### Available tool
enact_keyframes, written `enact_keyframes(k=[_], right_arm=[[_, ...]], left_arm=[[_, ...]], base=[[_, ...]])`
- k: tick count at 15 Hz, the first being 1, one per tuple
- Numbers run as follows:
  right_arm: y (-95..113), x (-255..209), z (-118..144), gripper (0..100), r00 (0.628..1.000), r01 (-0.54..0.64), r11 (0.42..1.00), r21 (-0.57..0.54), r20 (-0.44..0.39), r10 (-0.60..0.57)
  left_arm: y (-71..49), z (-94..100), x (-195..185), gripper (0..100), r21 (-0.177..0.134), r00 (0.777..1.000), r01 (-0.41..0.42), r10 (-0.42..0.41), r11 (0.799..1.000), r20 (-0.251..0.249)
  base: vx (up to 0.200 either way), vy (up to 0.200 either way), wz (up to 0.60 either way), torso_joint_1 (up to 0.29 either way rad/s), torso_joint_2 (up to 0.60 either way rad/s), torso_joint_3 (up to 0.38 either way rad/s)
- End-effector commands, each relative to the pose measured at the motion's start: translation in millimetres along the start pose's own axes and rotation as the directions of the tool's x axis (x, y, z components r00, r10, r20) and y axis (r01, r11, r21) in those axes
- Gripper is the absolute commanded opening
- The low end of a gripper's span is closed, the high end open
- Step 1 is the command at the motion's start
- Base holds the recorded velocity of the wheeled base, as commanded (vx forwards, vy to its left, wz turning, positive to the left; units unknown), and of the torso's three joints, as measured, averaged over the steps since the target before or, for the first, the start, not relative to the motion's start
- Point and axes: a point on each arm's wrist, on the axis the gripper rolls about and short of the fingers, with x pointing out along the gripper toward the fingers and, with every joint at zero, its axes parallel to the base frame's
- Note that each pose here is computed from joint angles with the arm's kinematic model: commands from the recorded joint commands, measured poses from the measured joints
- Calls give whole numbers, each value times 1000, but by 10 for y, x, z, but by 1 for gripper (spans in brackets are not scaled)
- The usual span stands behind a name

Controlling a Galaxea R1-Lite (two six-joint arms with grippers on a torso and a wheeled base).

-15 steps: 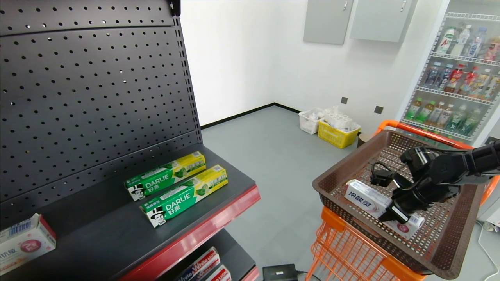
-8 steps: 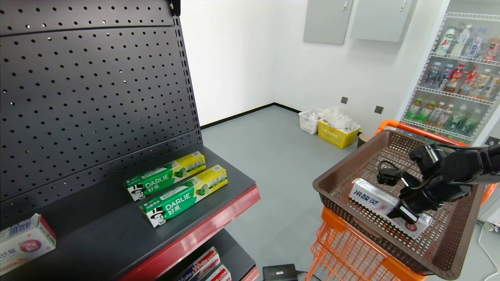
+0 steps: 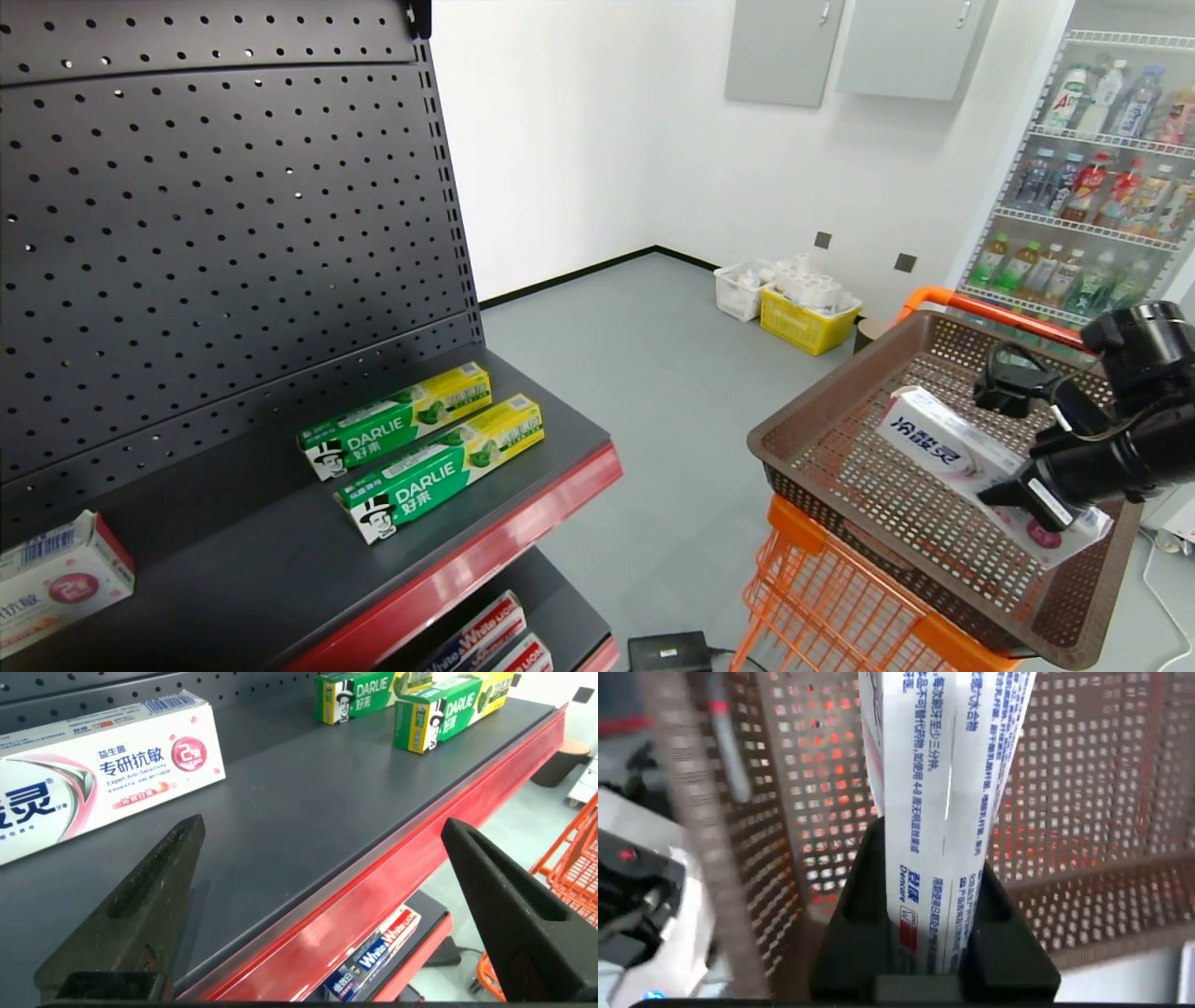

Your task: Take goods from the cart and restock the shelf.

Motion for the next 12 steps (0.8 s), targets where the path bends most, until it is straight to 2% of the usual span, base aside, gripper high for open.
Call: enact_keyframes(k=[1, 4, 6, 8, 12], right_arm=[[279, -613, -121, 0, 990, 52, 996, 67, 127, -60], [580, -1011, -291, 0, 968, 38, 983, 181, 238, -82], [719, -1220, -488, 0, 950, 91, 955, 284, 262, -169], [852, -1421, -733, 0, 922, 116, 938, 326, 316, -224], [1033, -1703, -1057, 0, 852, 145, 897, 418, 408, -328]], left_arm=[[0, 0, 0, 100, -1, 1000, 0, 0, 1000, 1], [0, 0, 0, 100, -1, 1000, 0, 0, 1000, 1], [0, 0, 0, 100, -1, 1000, 0, 0, 1000, 1], [0, 0, 0, 100, -1, 1000, 0, 0, 1000, 1], [0, 0, 0, 100, 0, 1000, 0, 0, 1000, 1]], base=[[0, 0, 0, 0, 0, 0], [0, 0, 0, 0, 0, 0], [0, 0, 0, 0, 0, 0], [0, 0, 0, 0, 0, 0], [0, 0, 0, 0, 0, 0]])
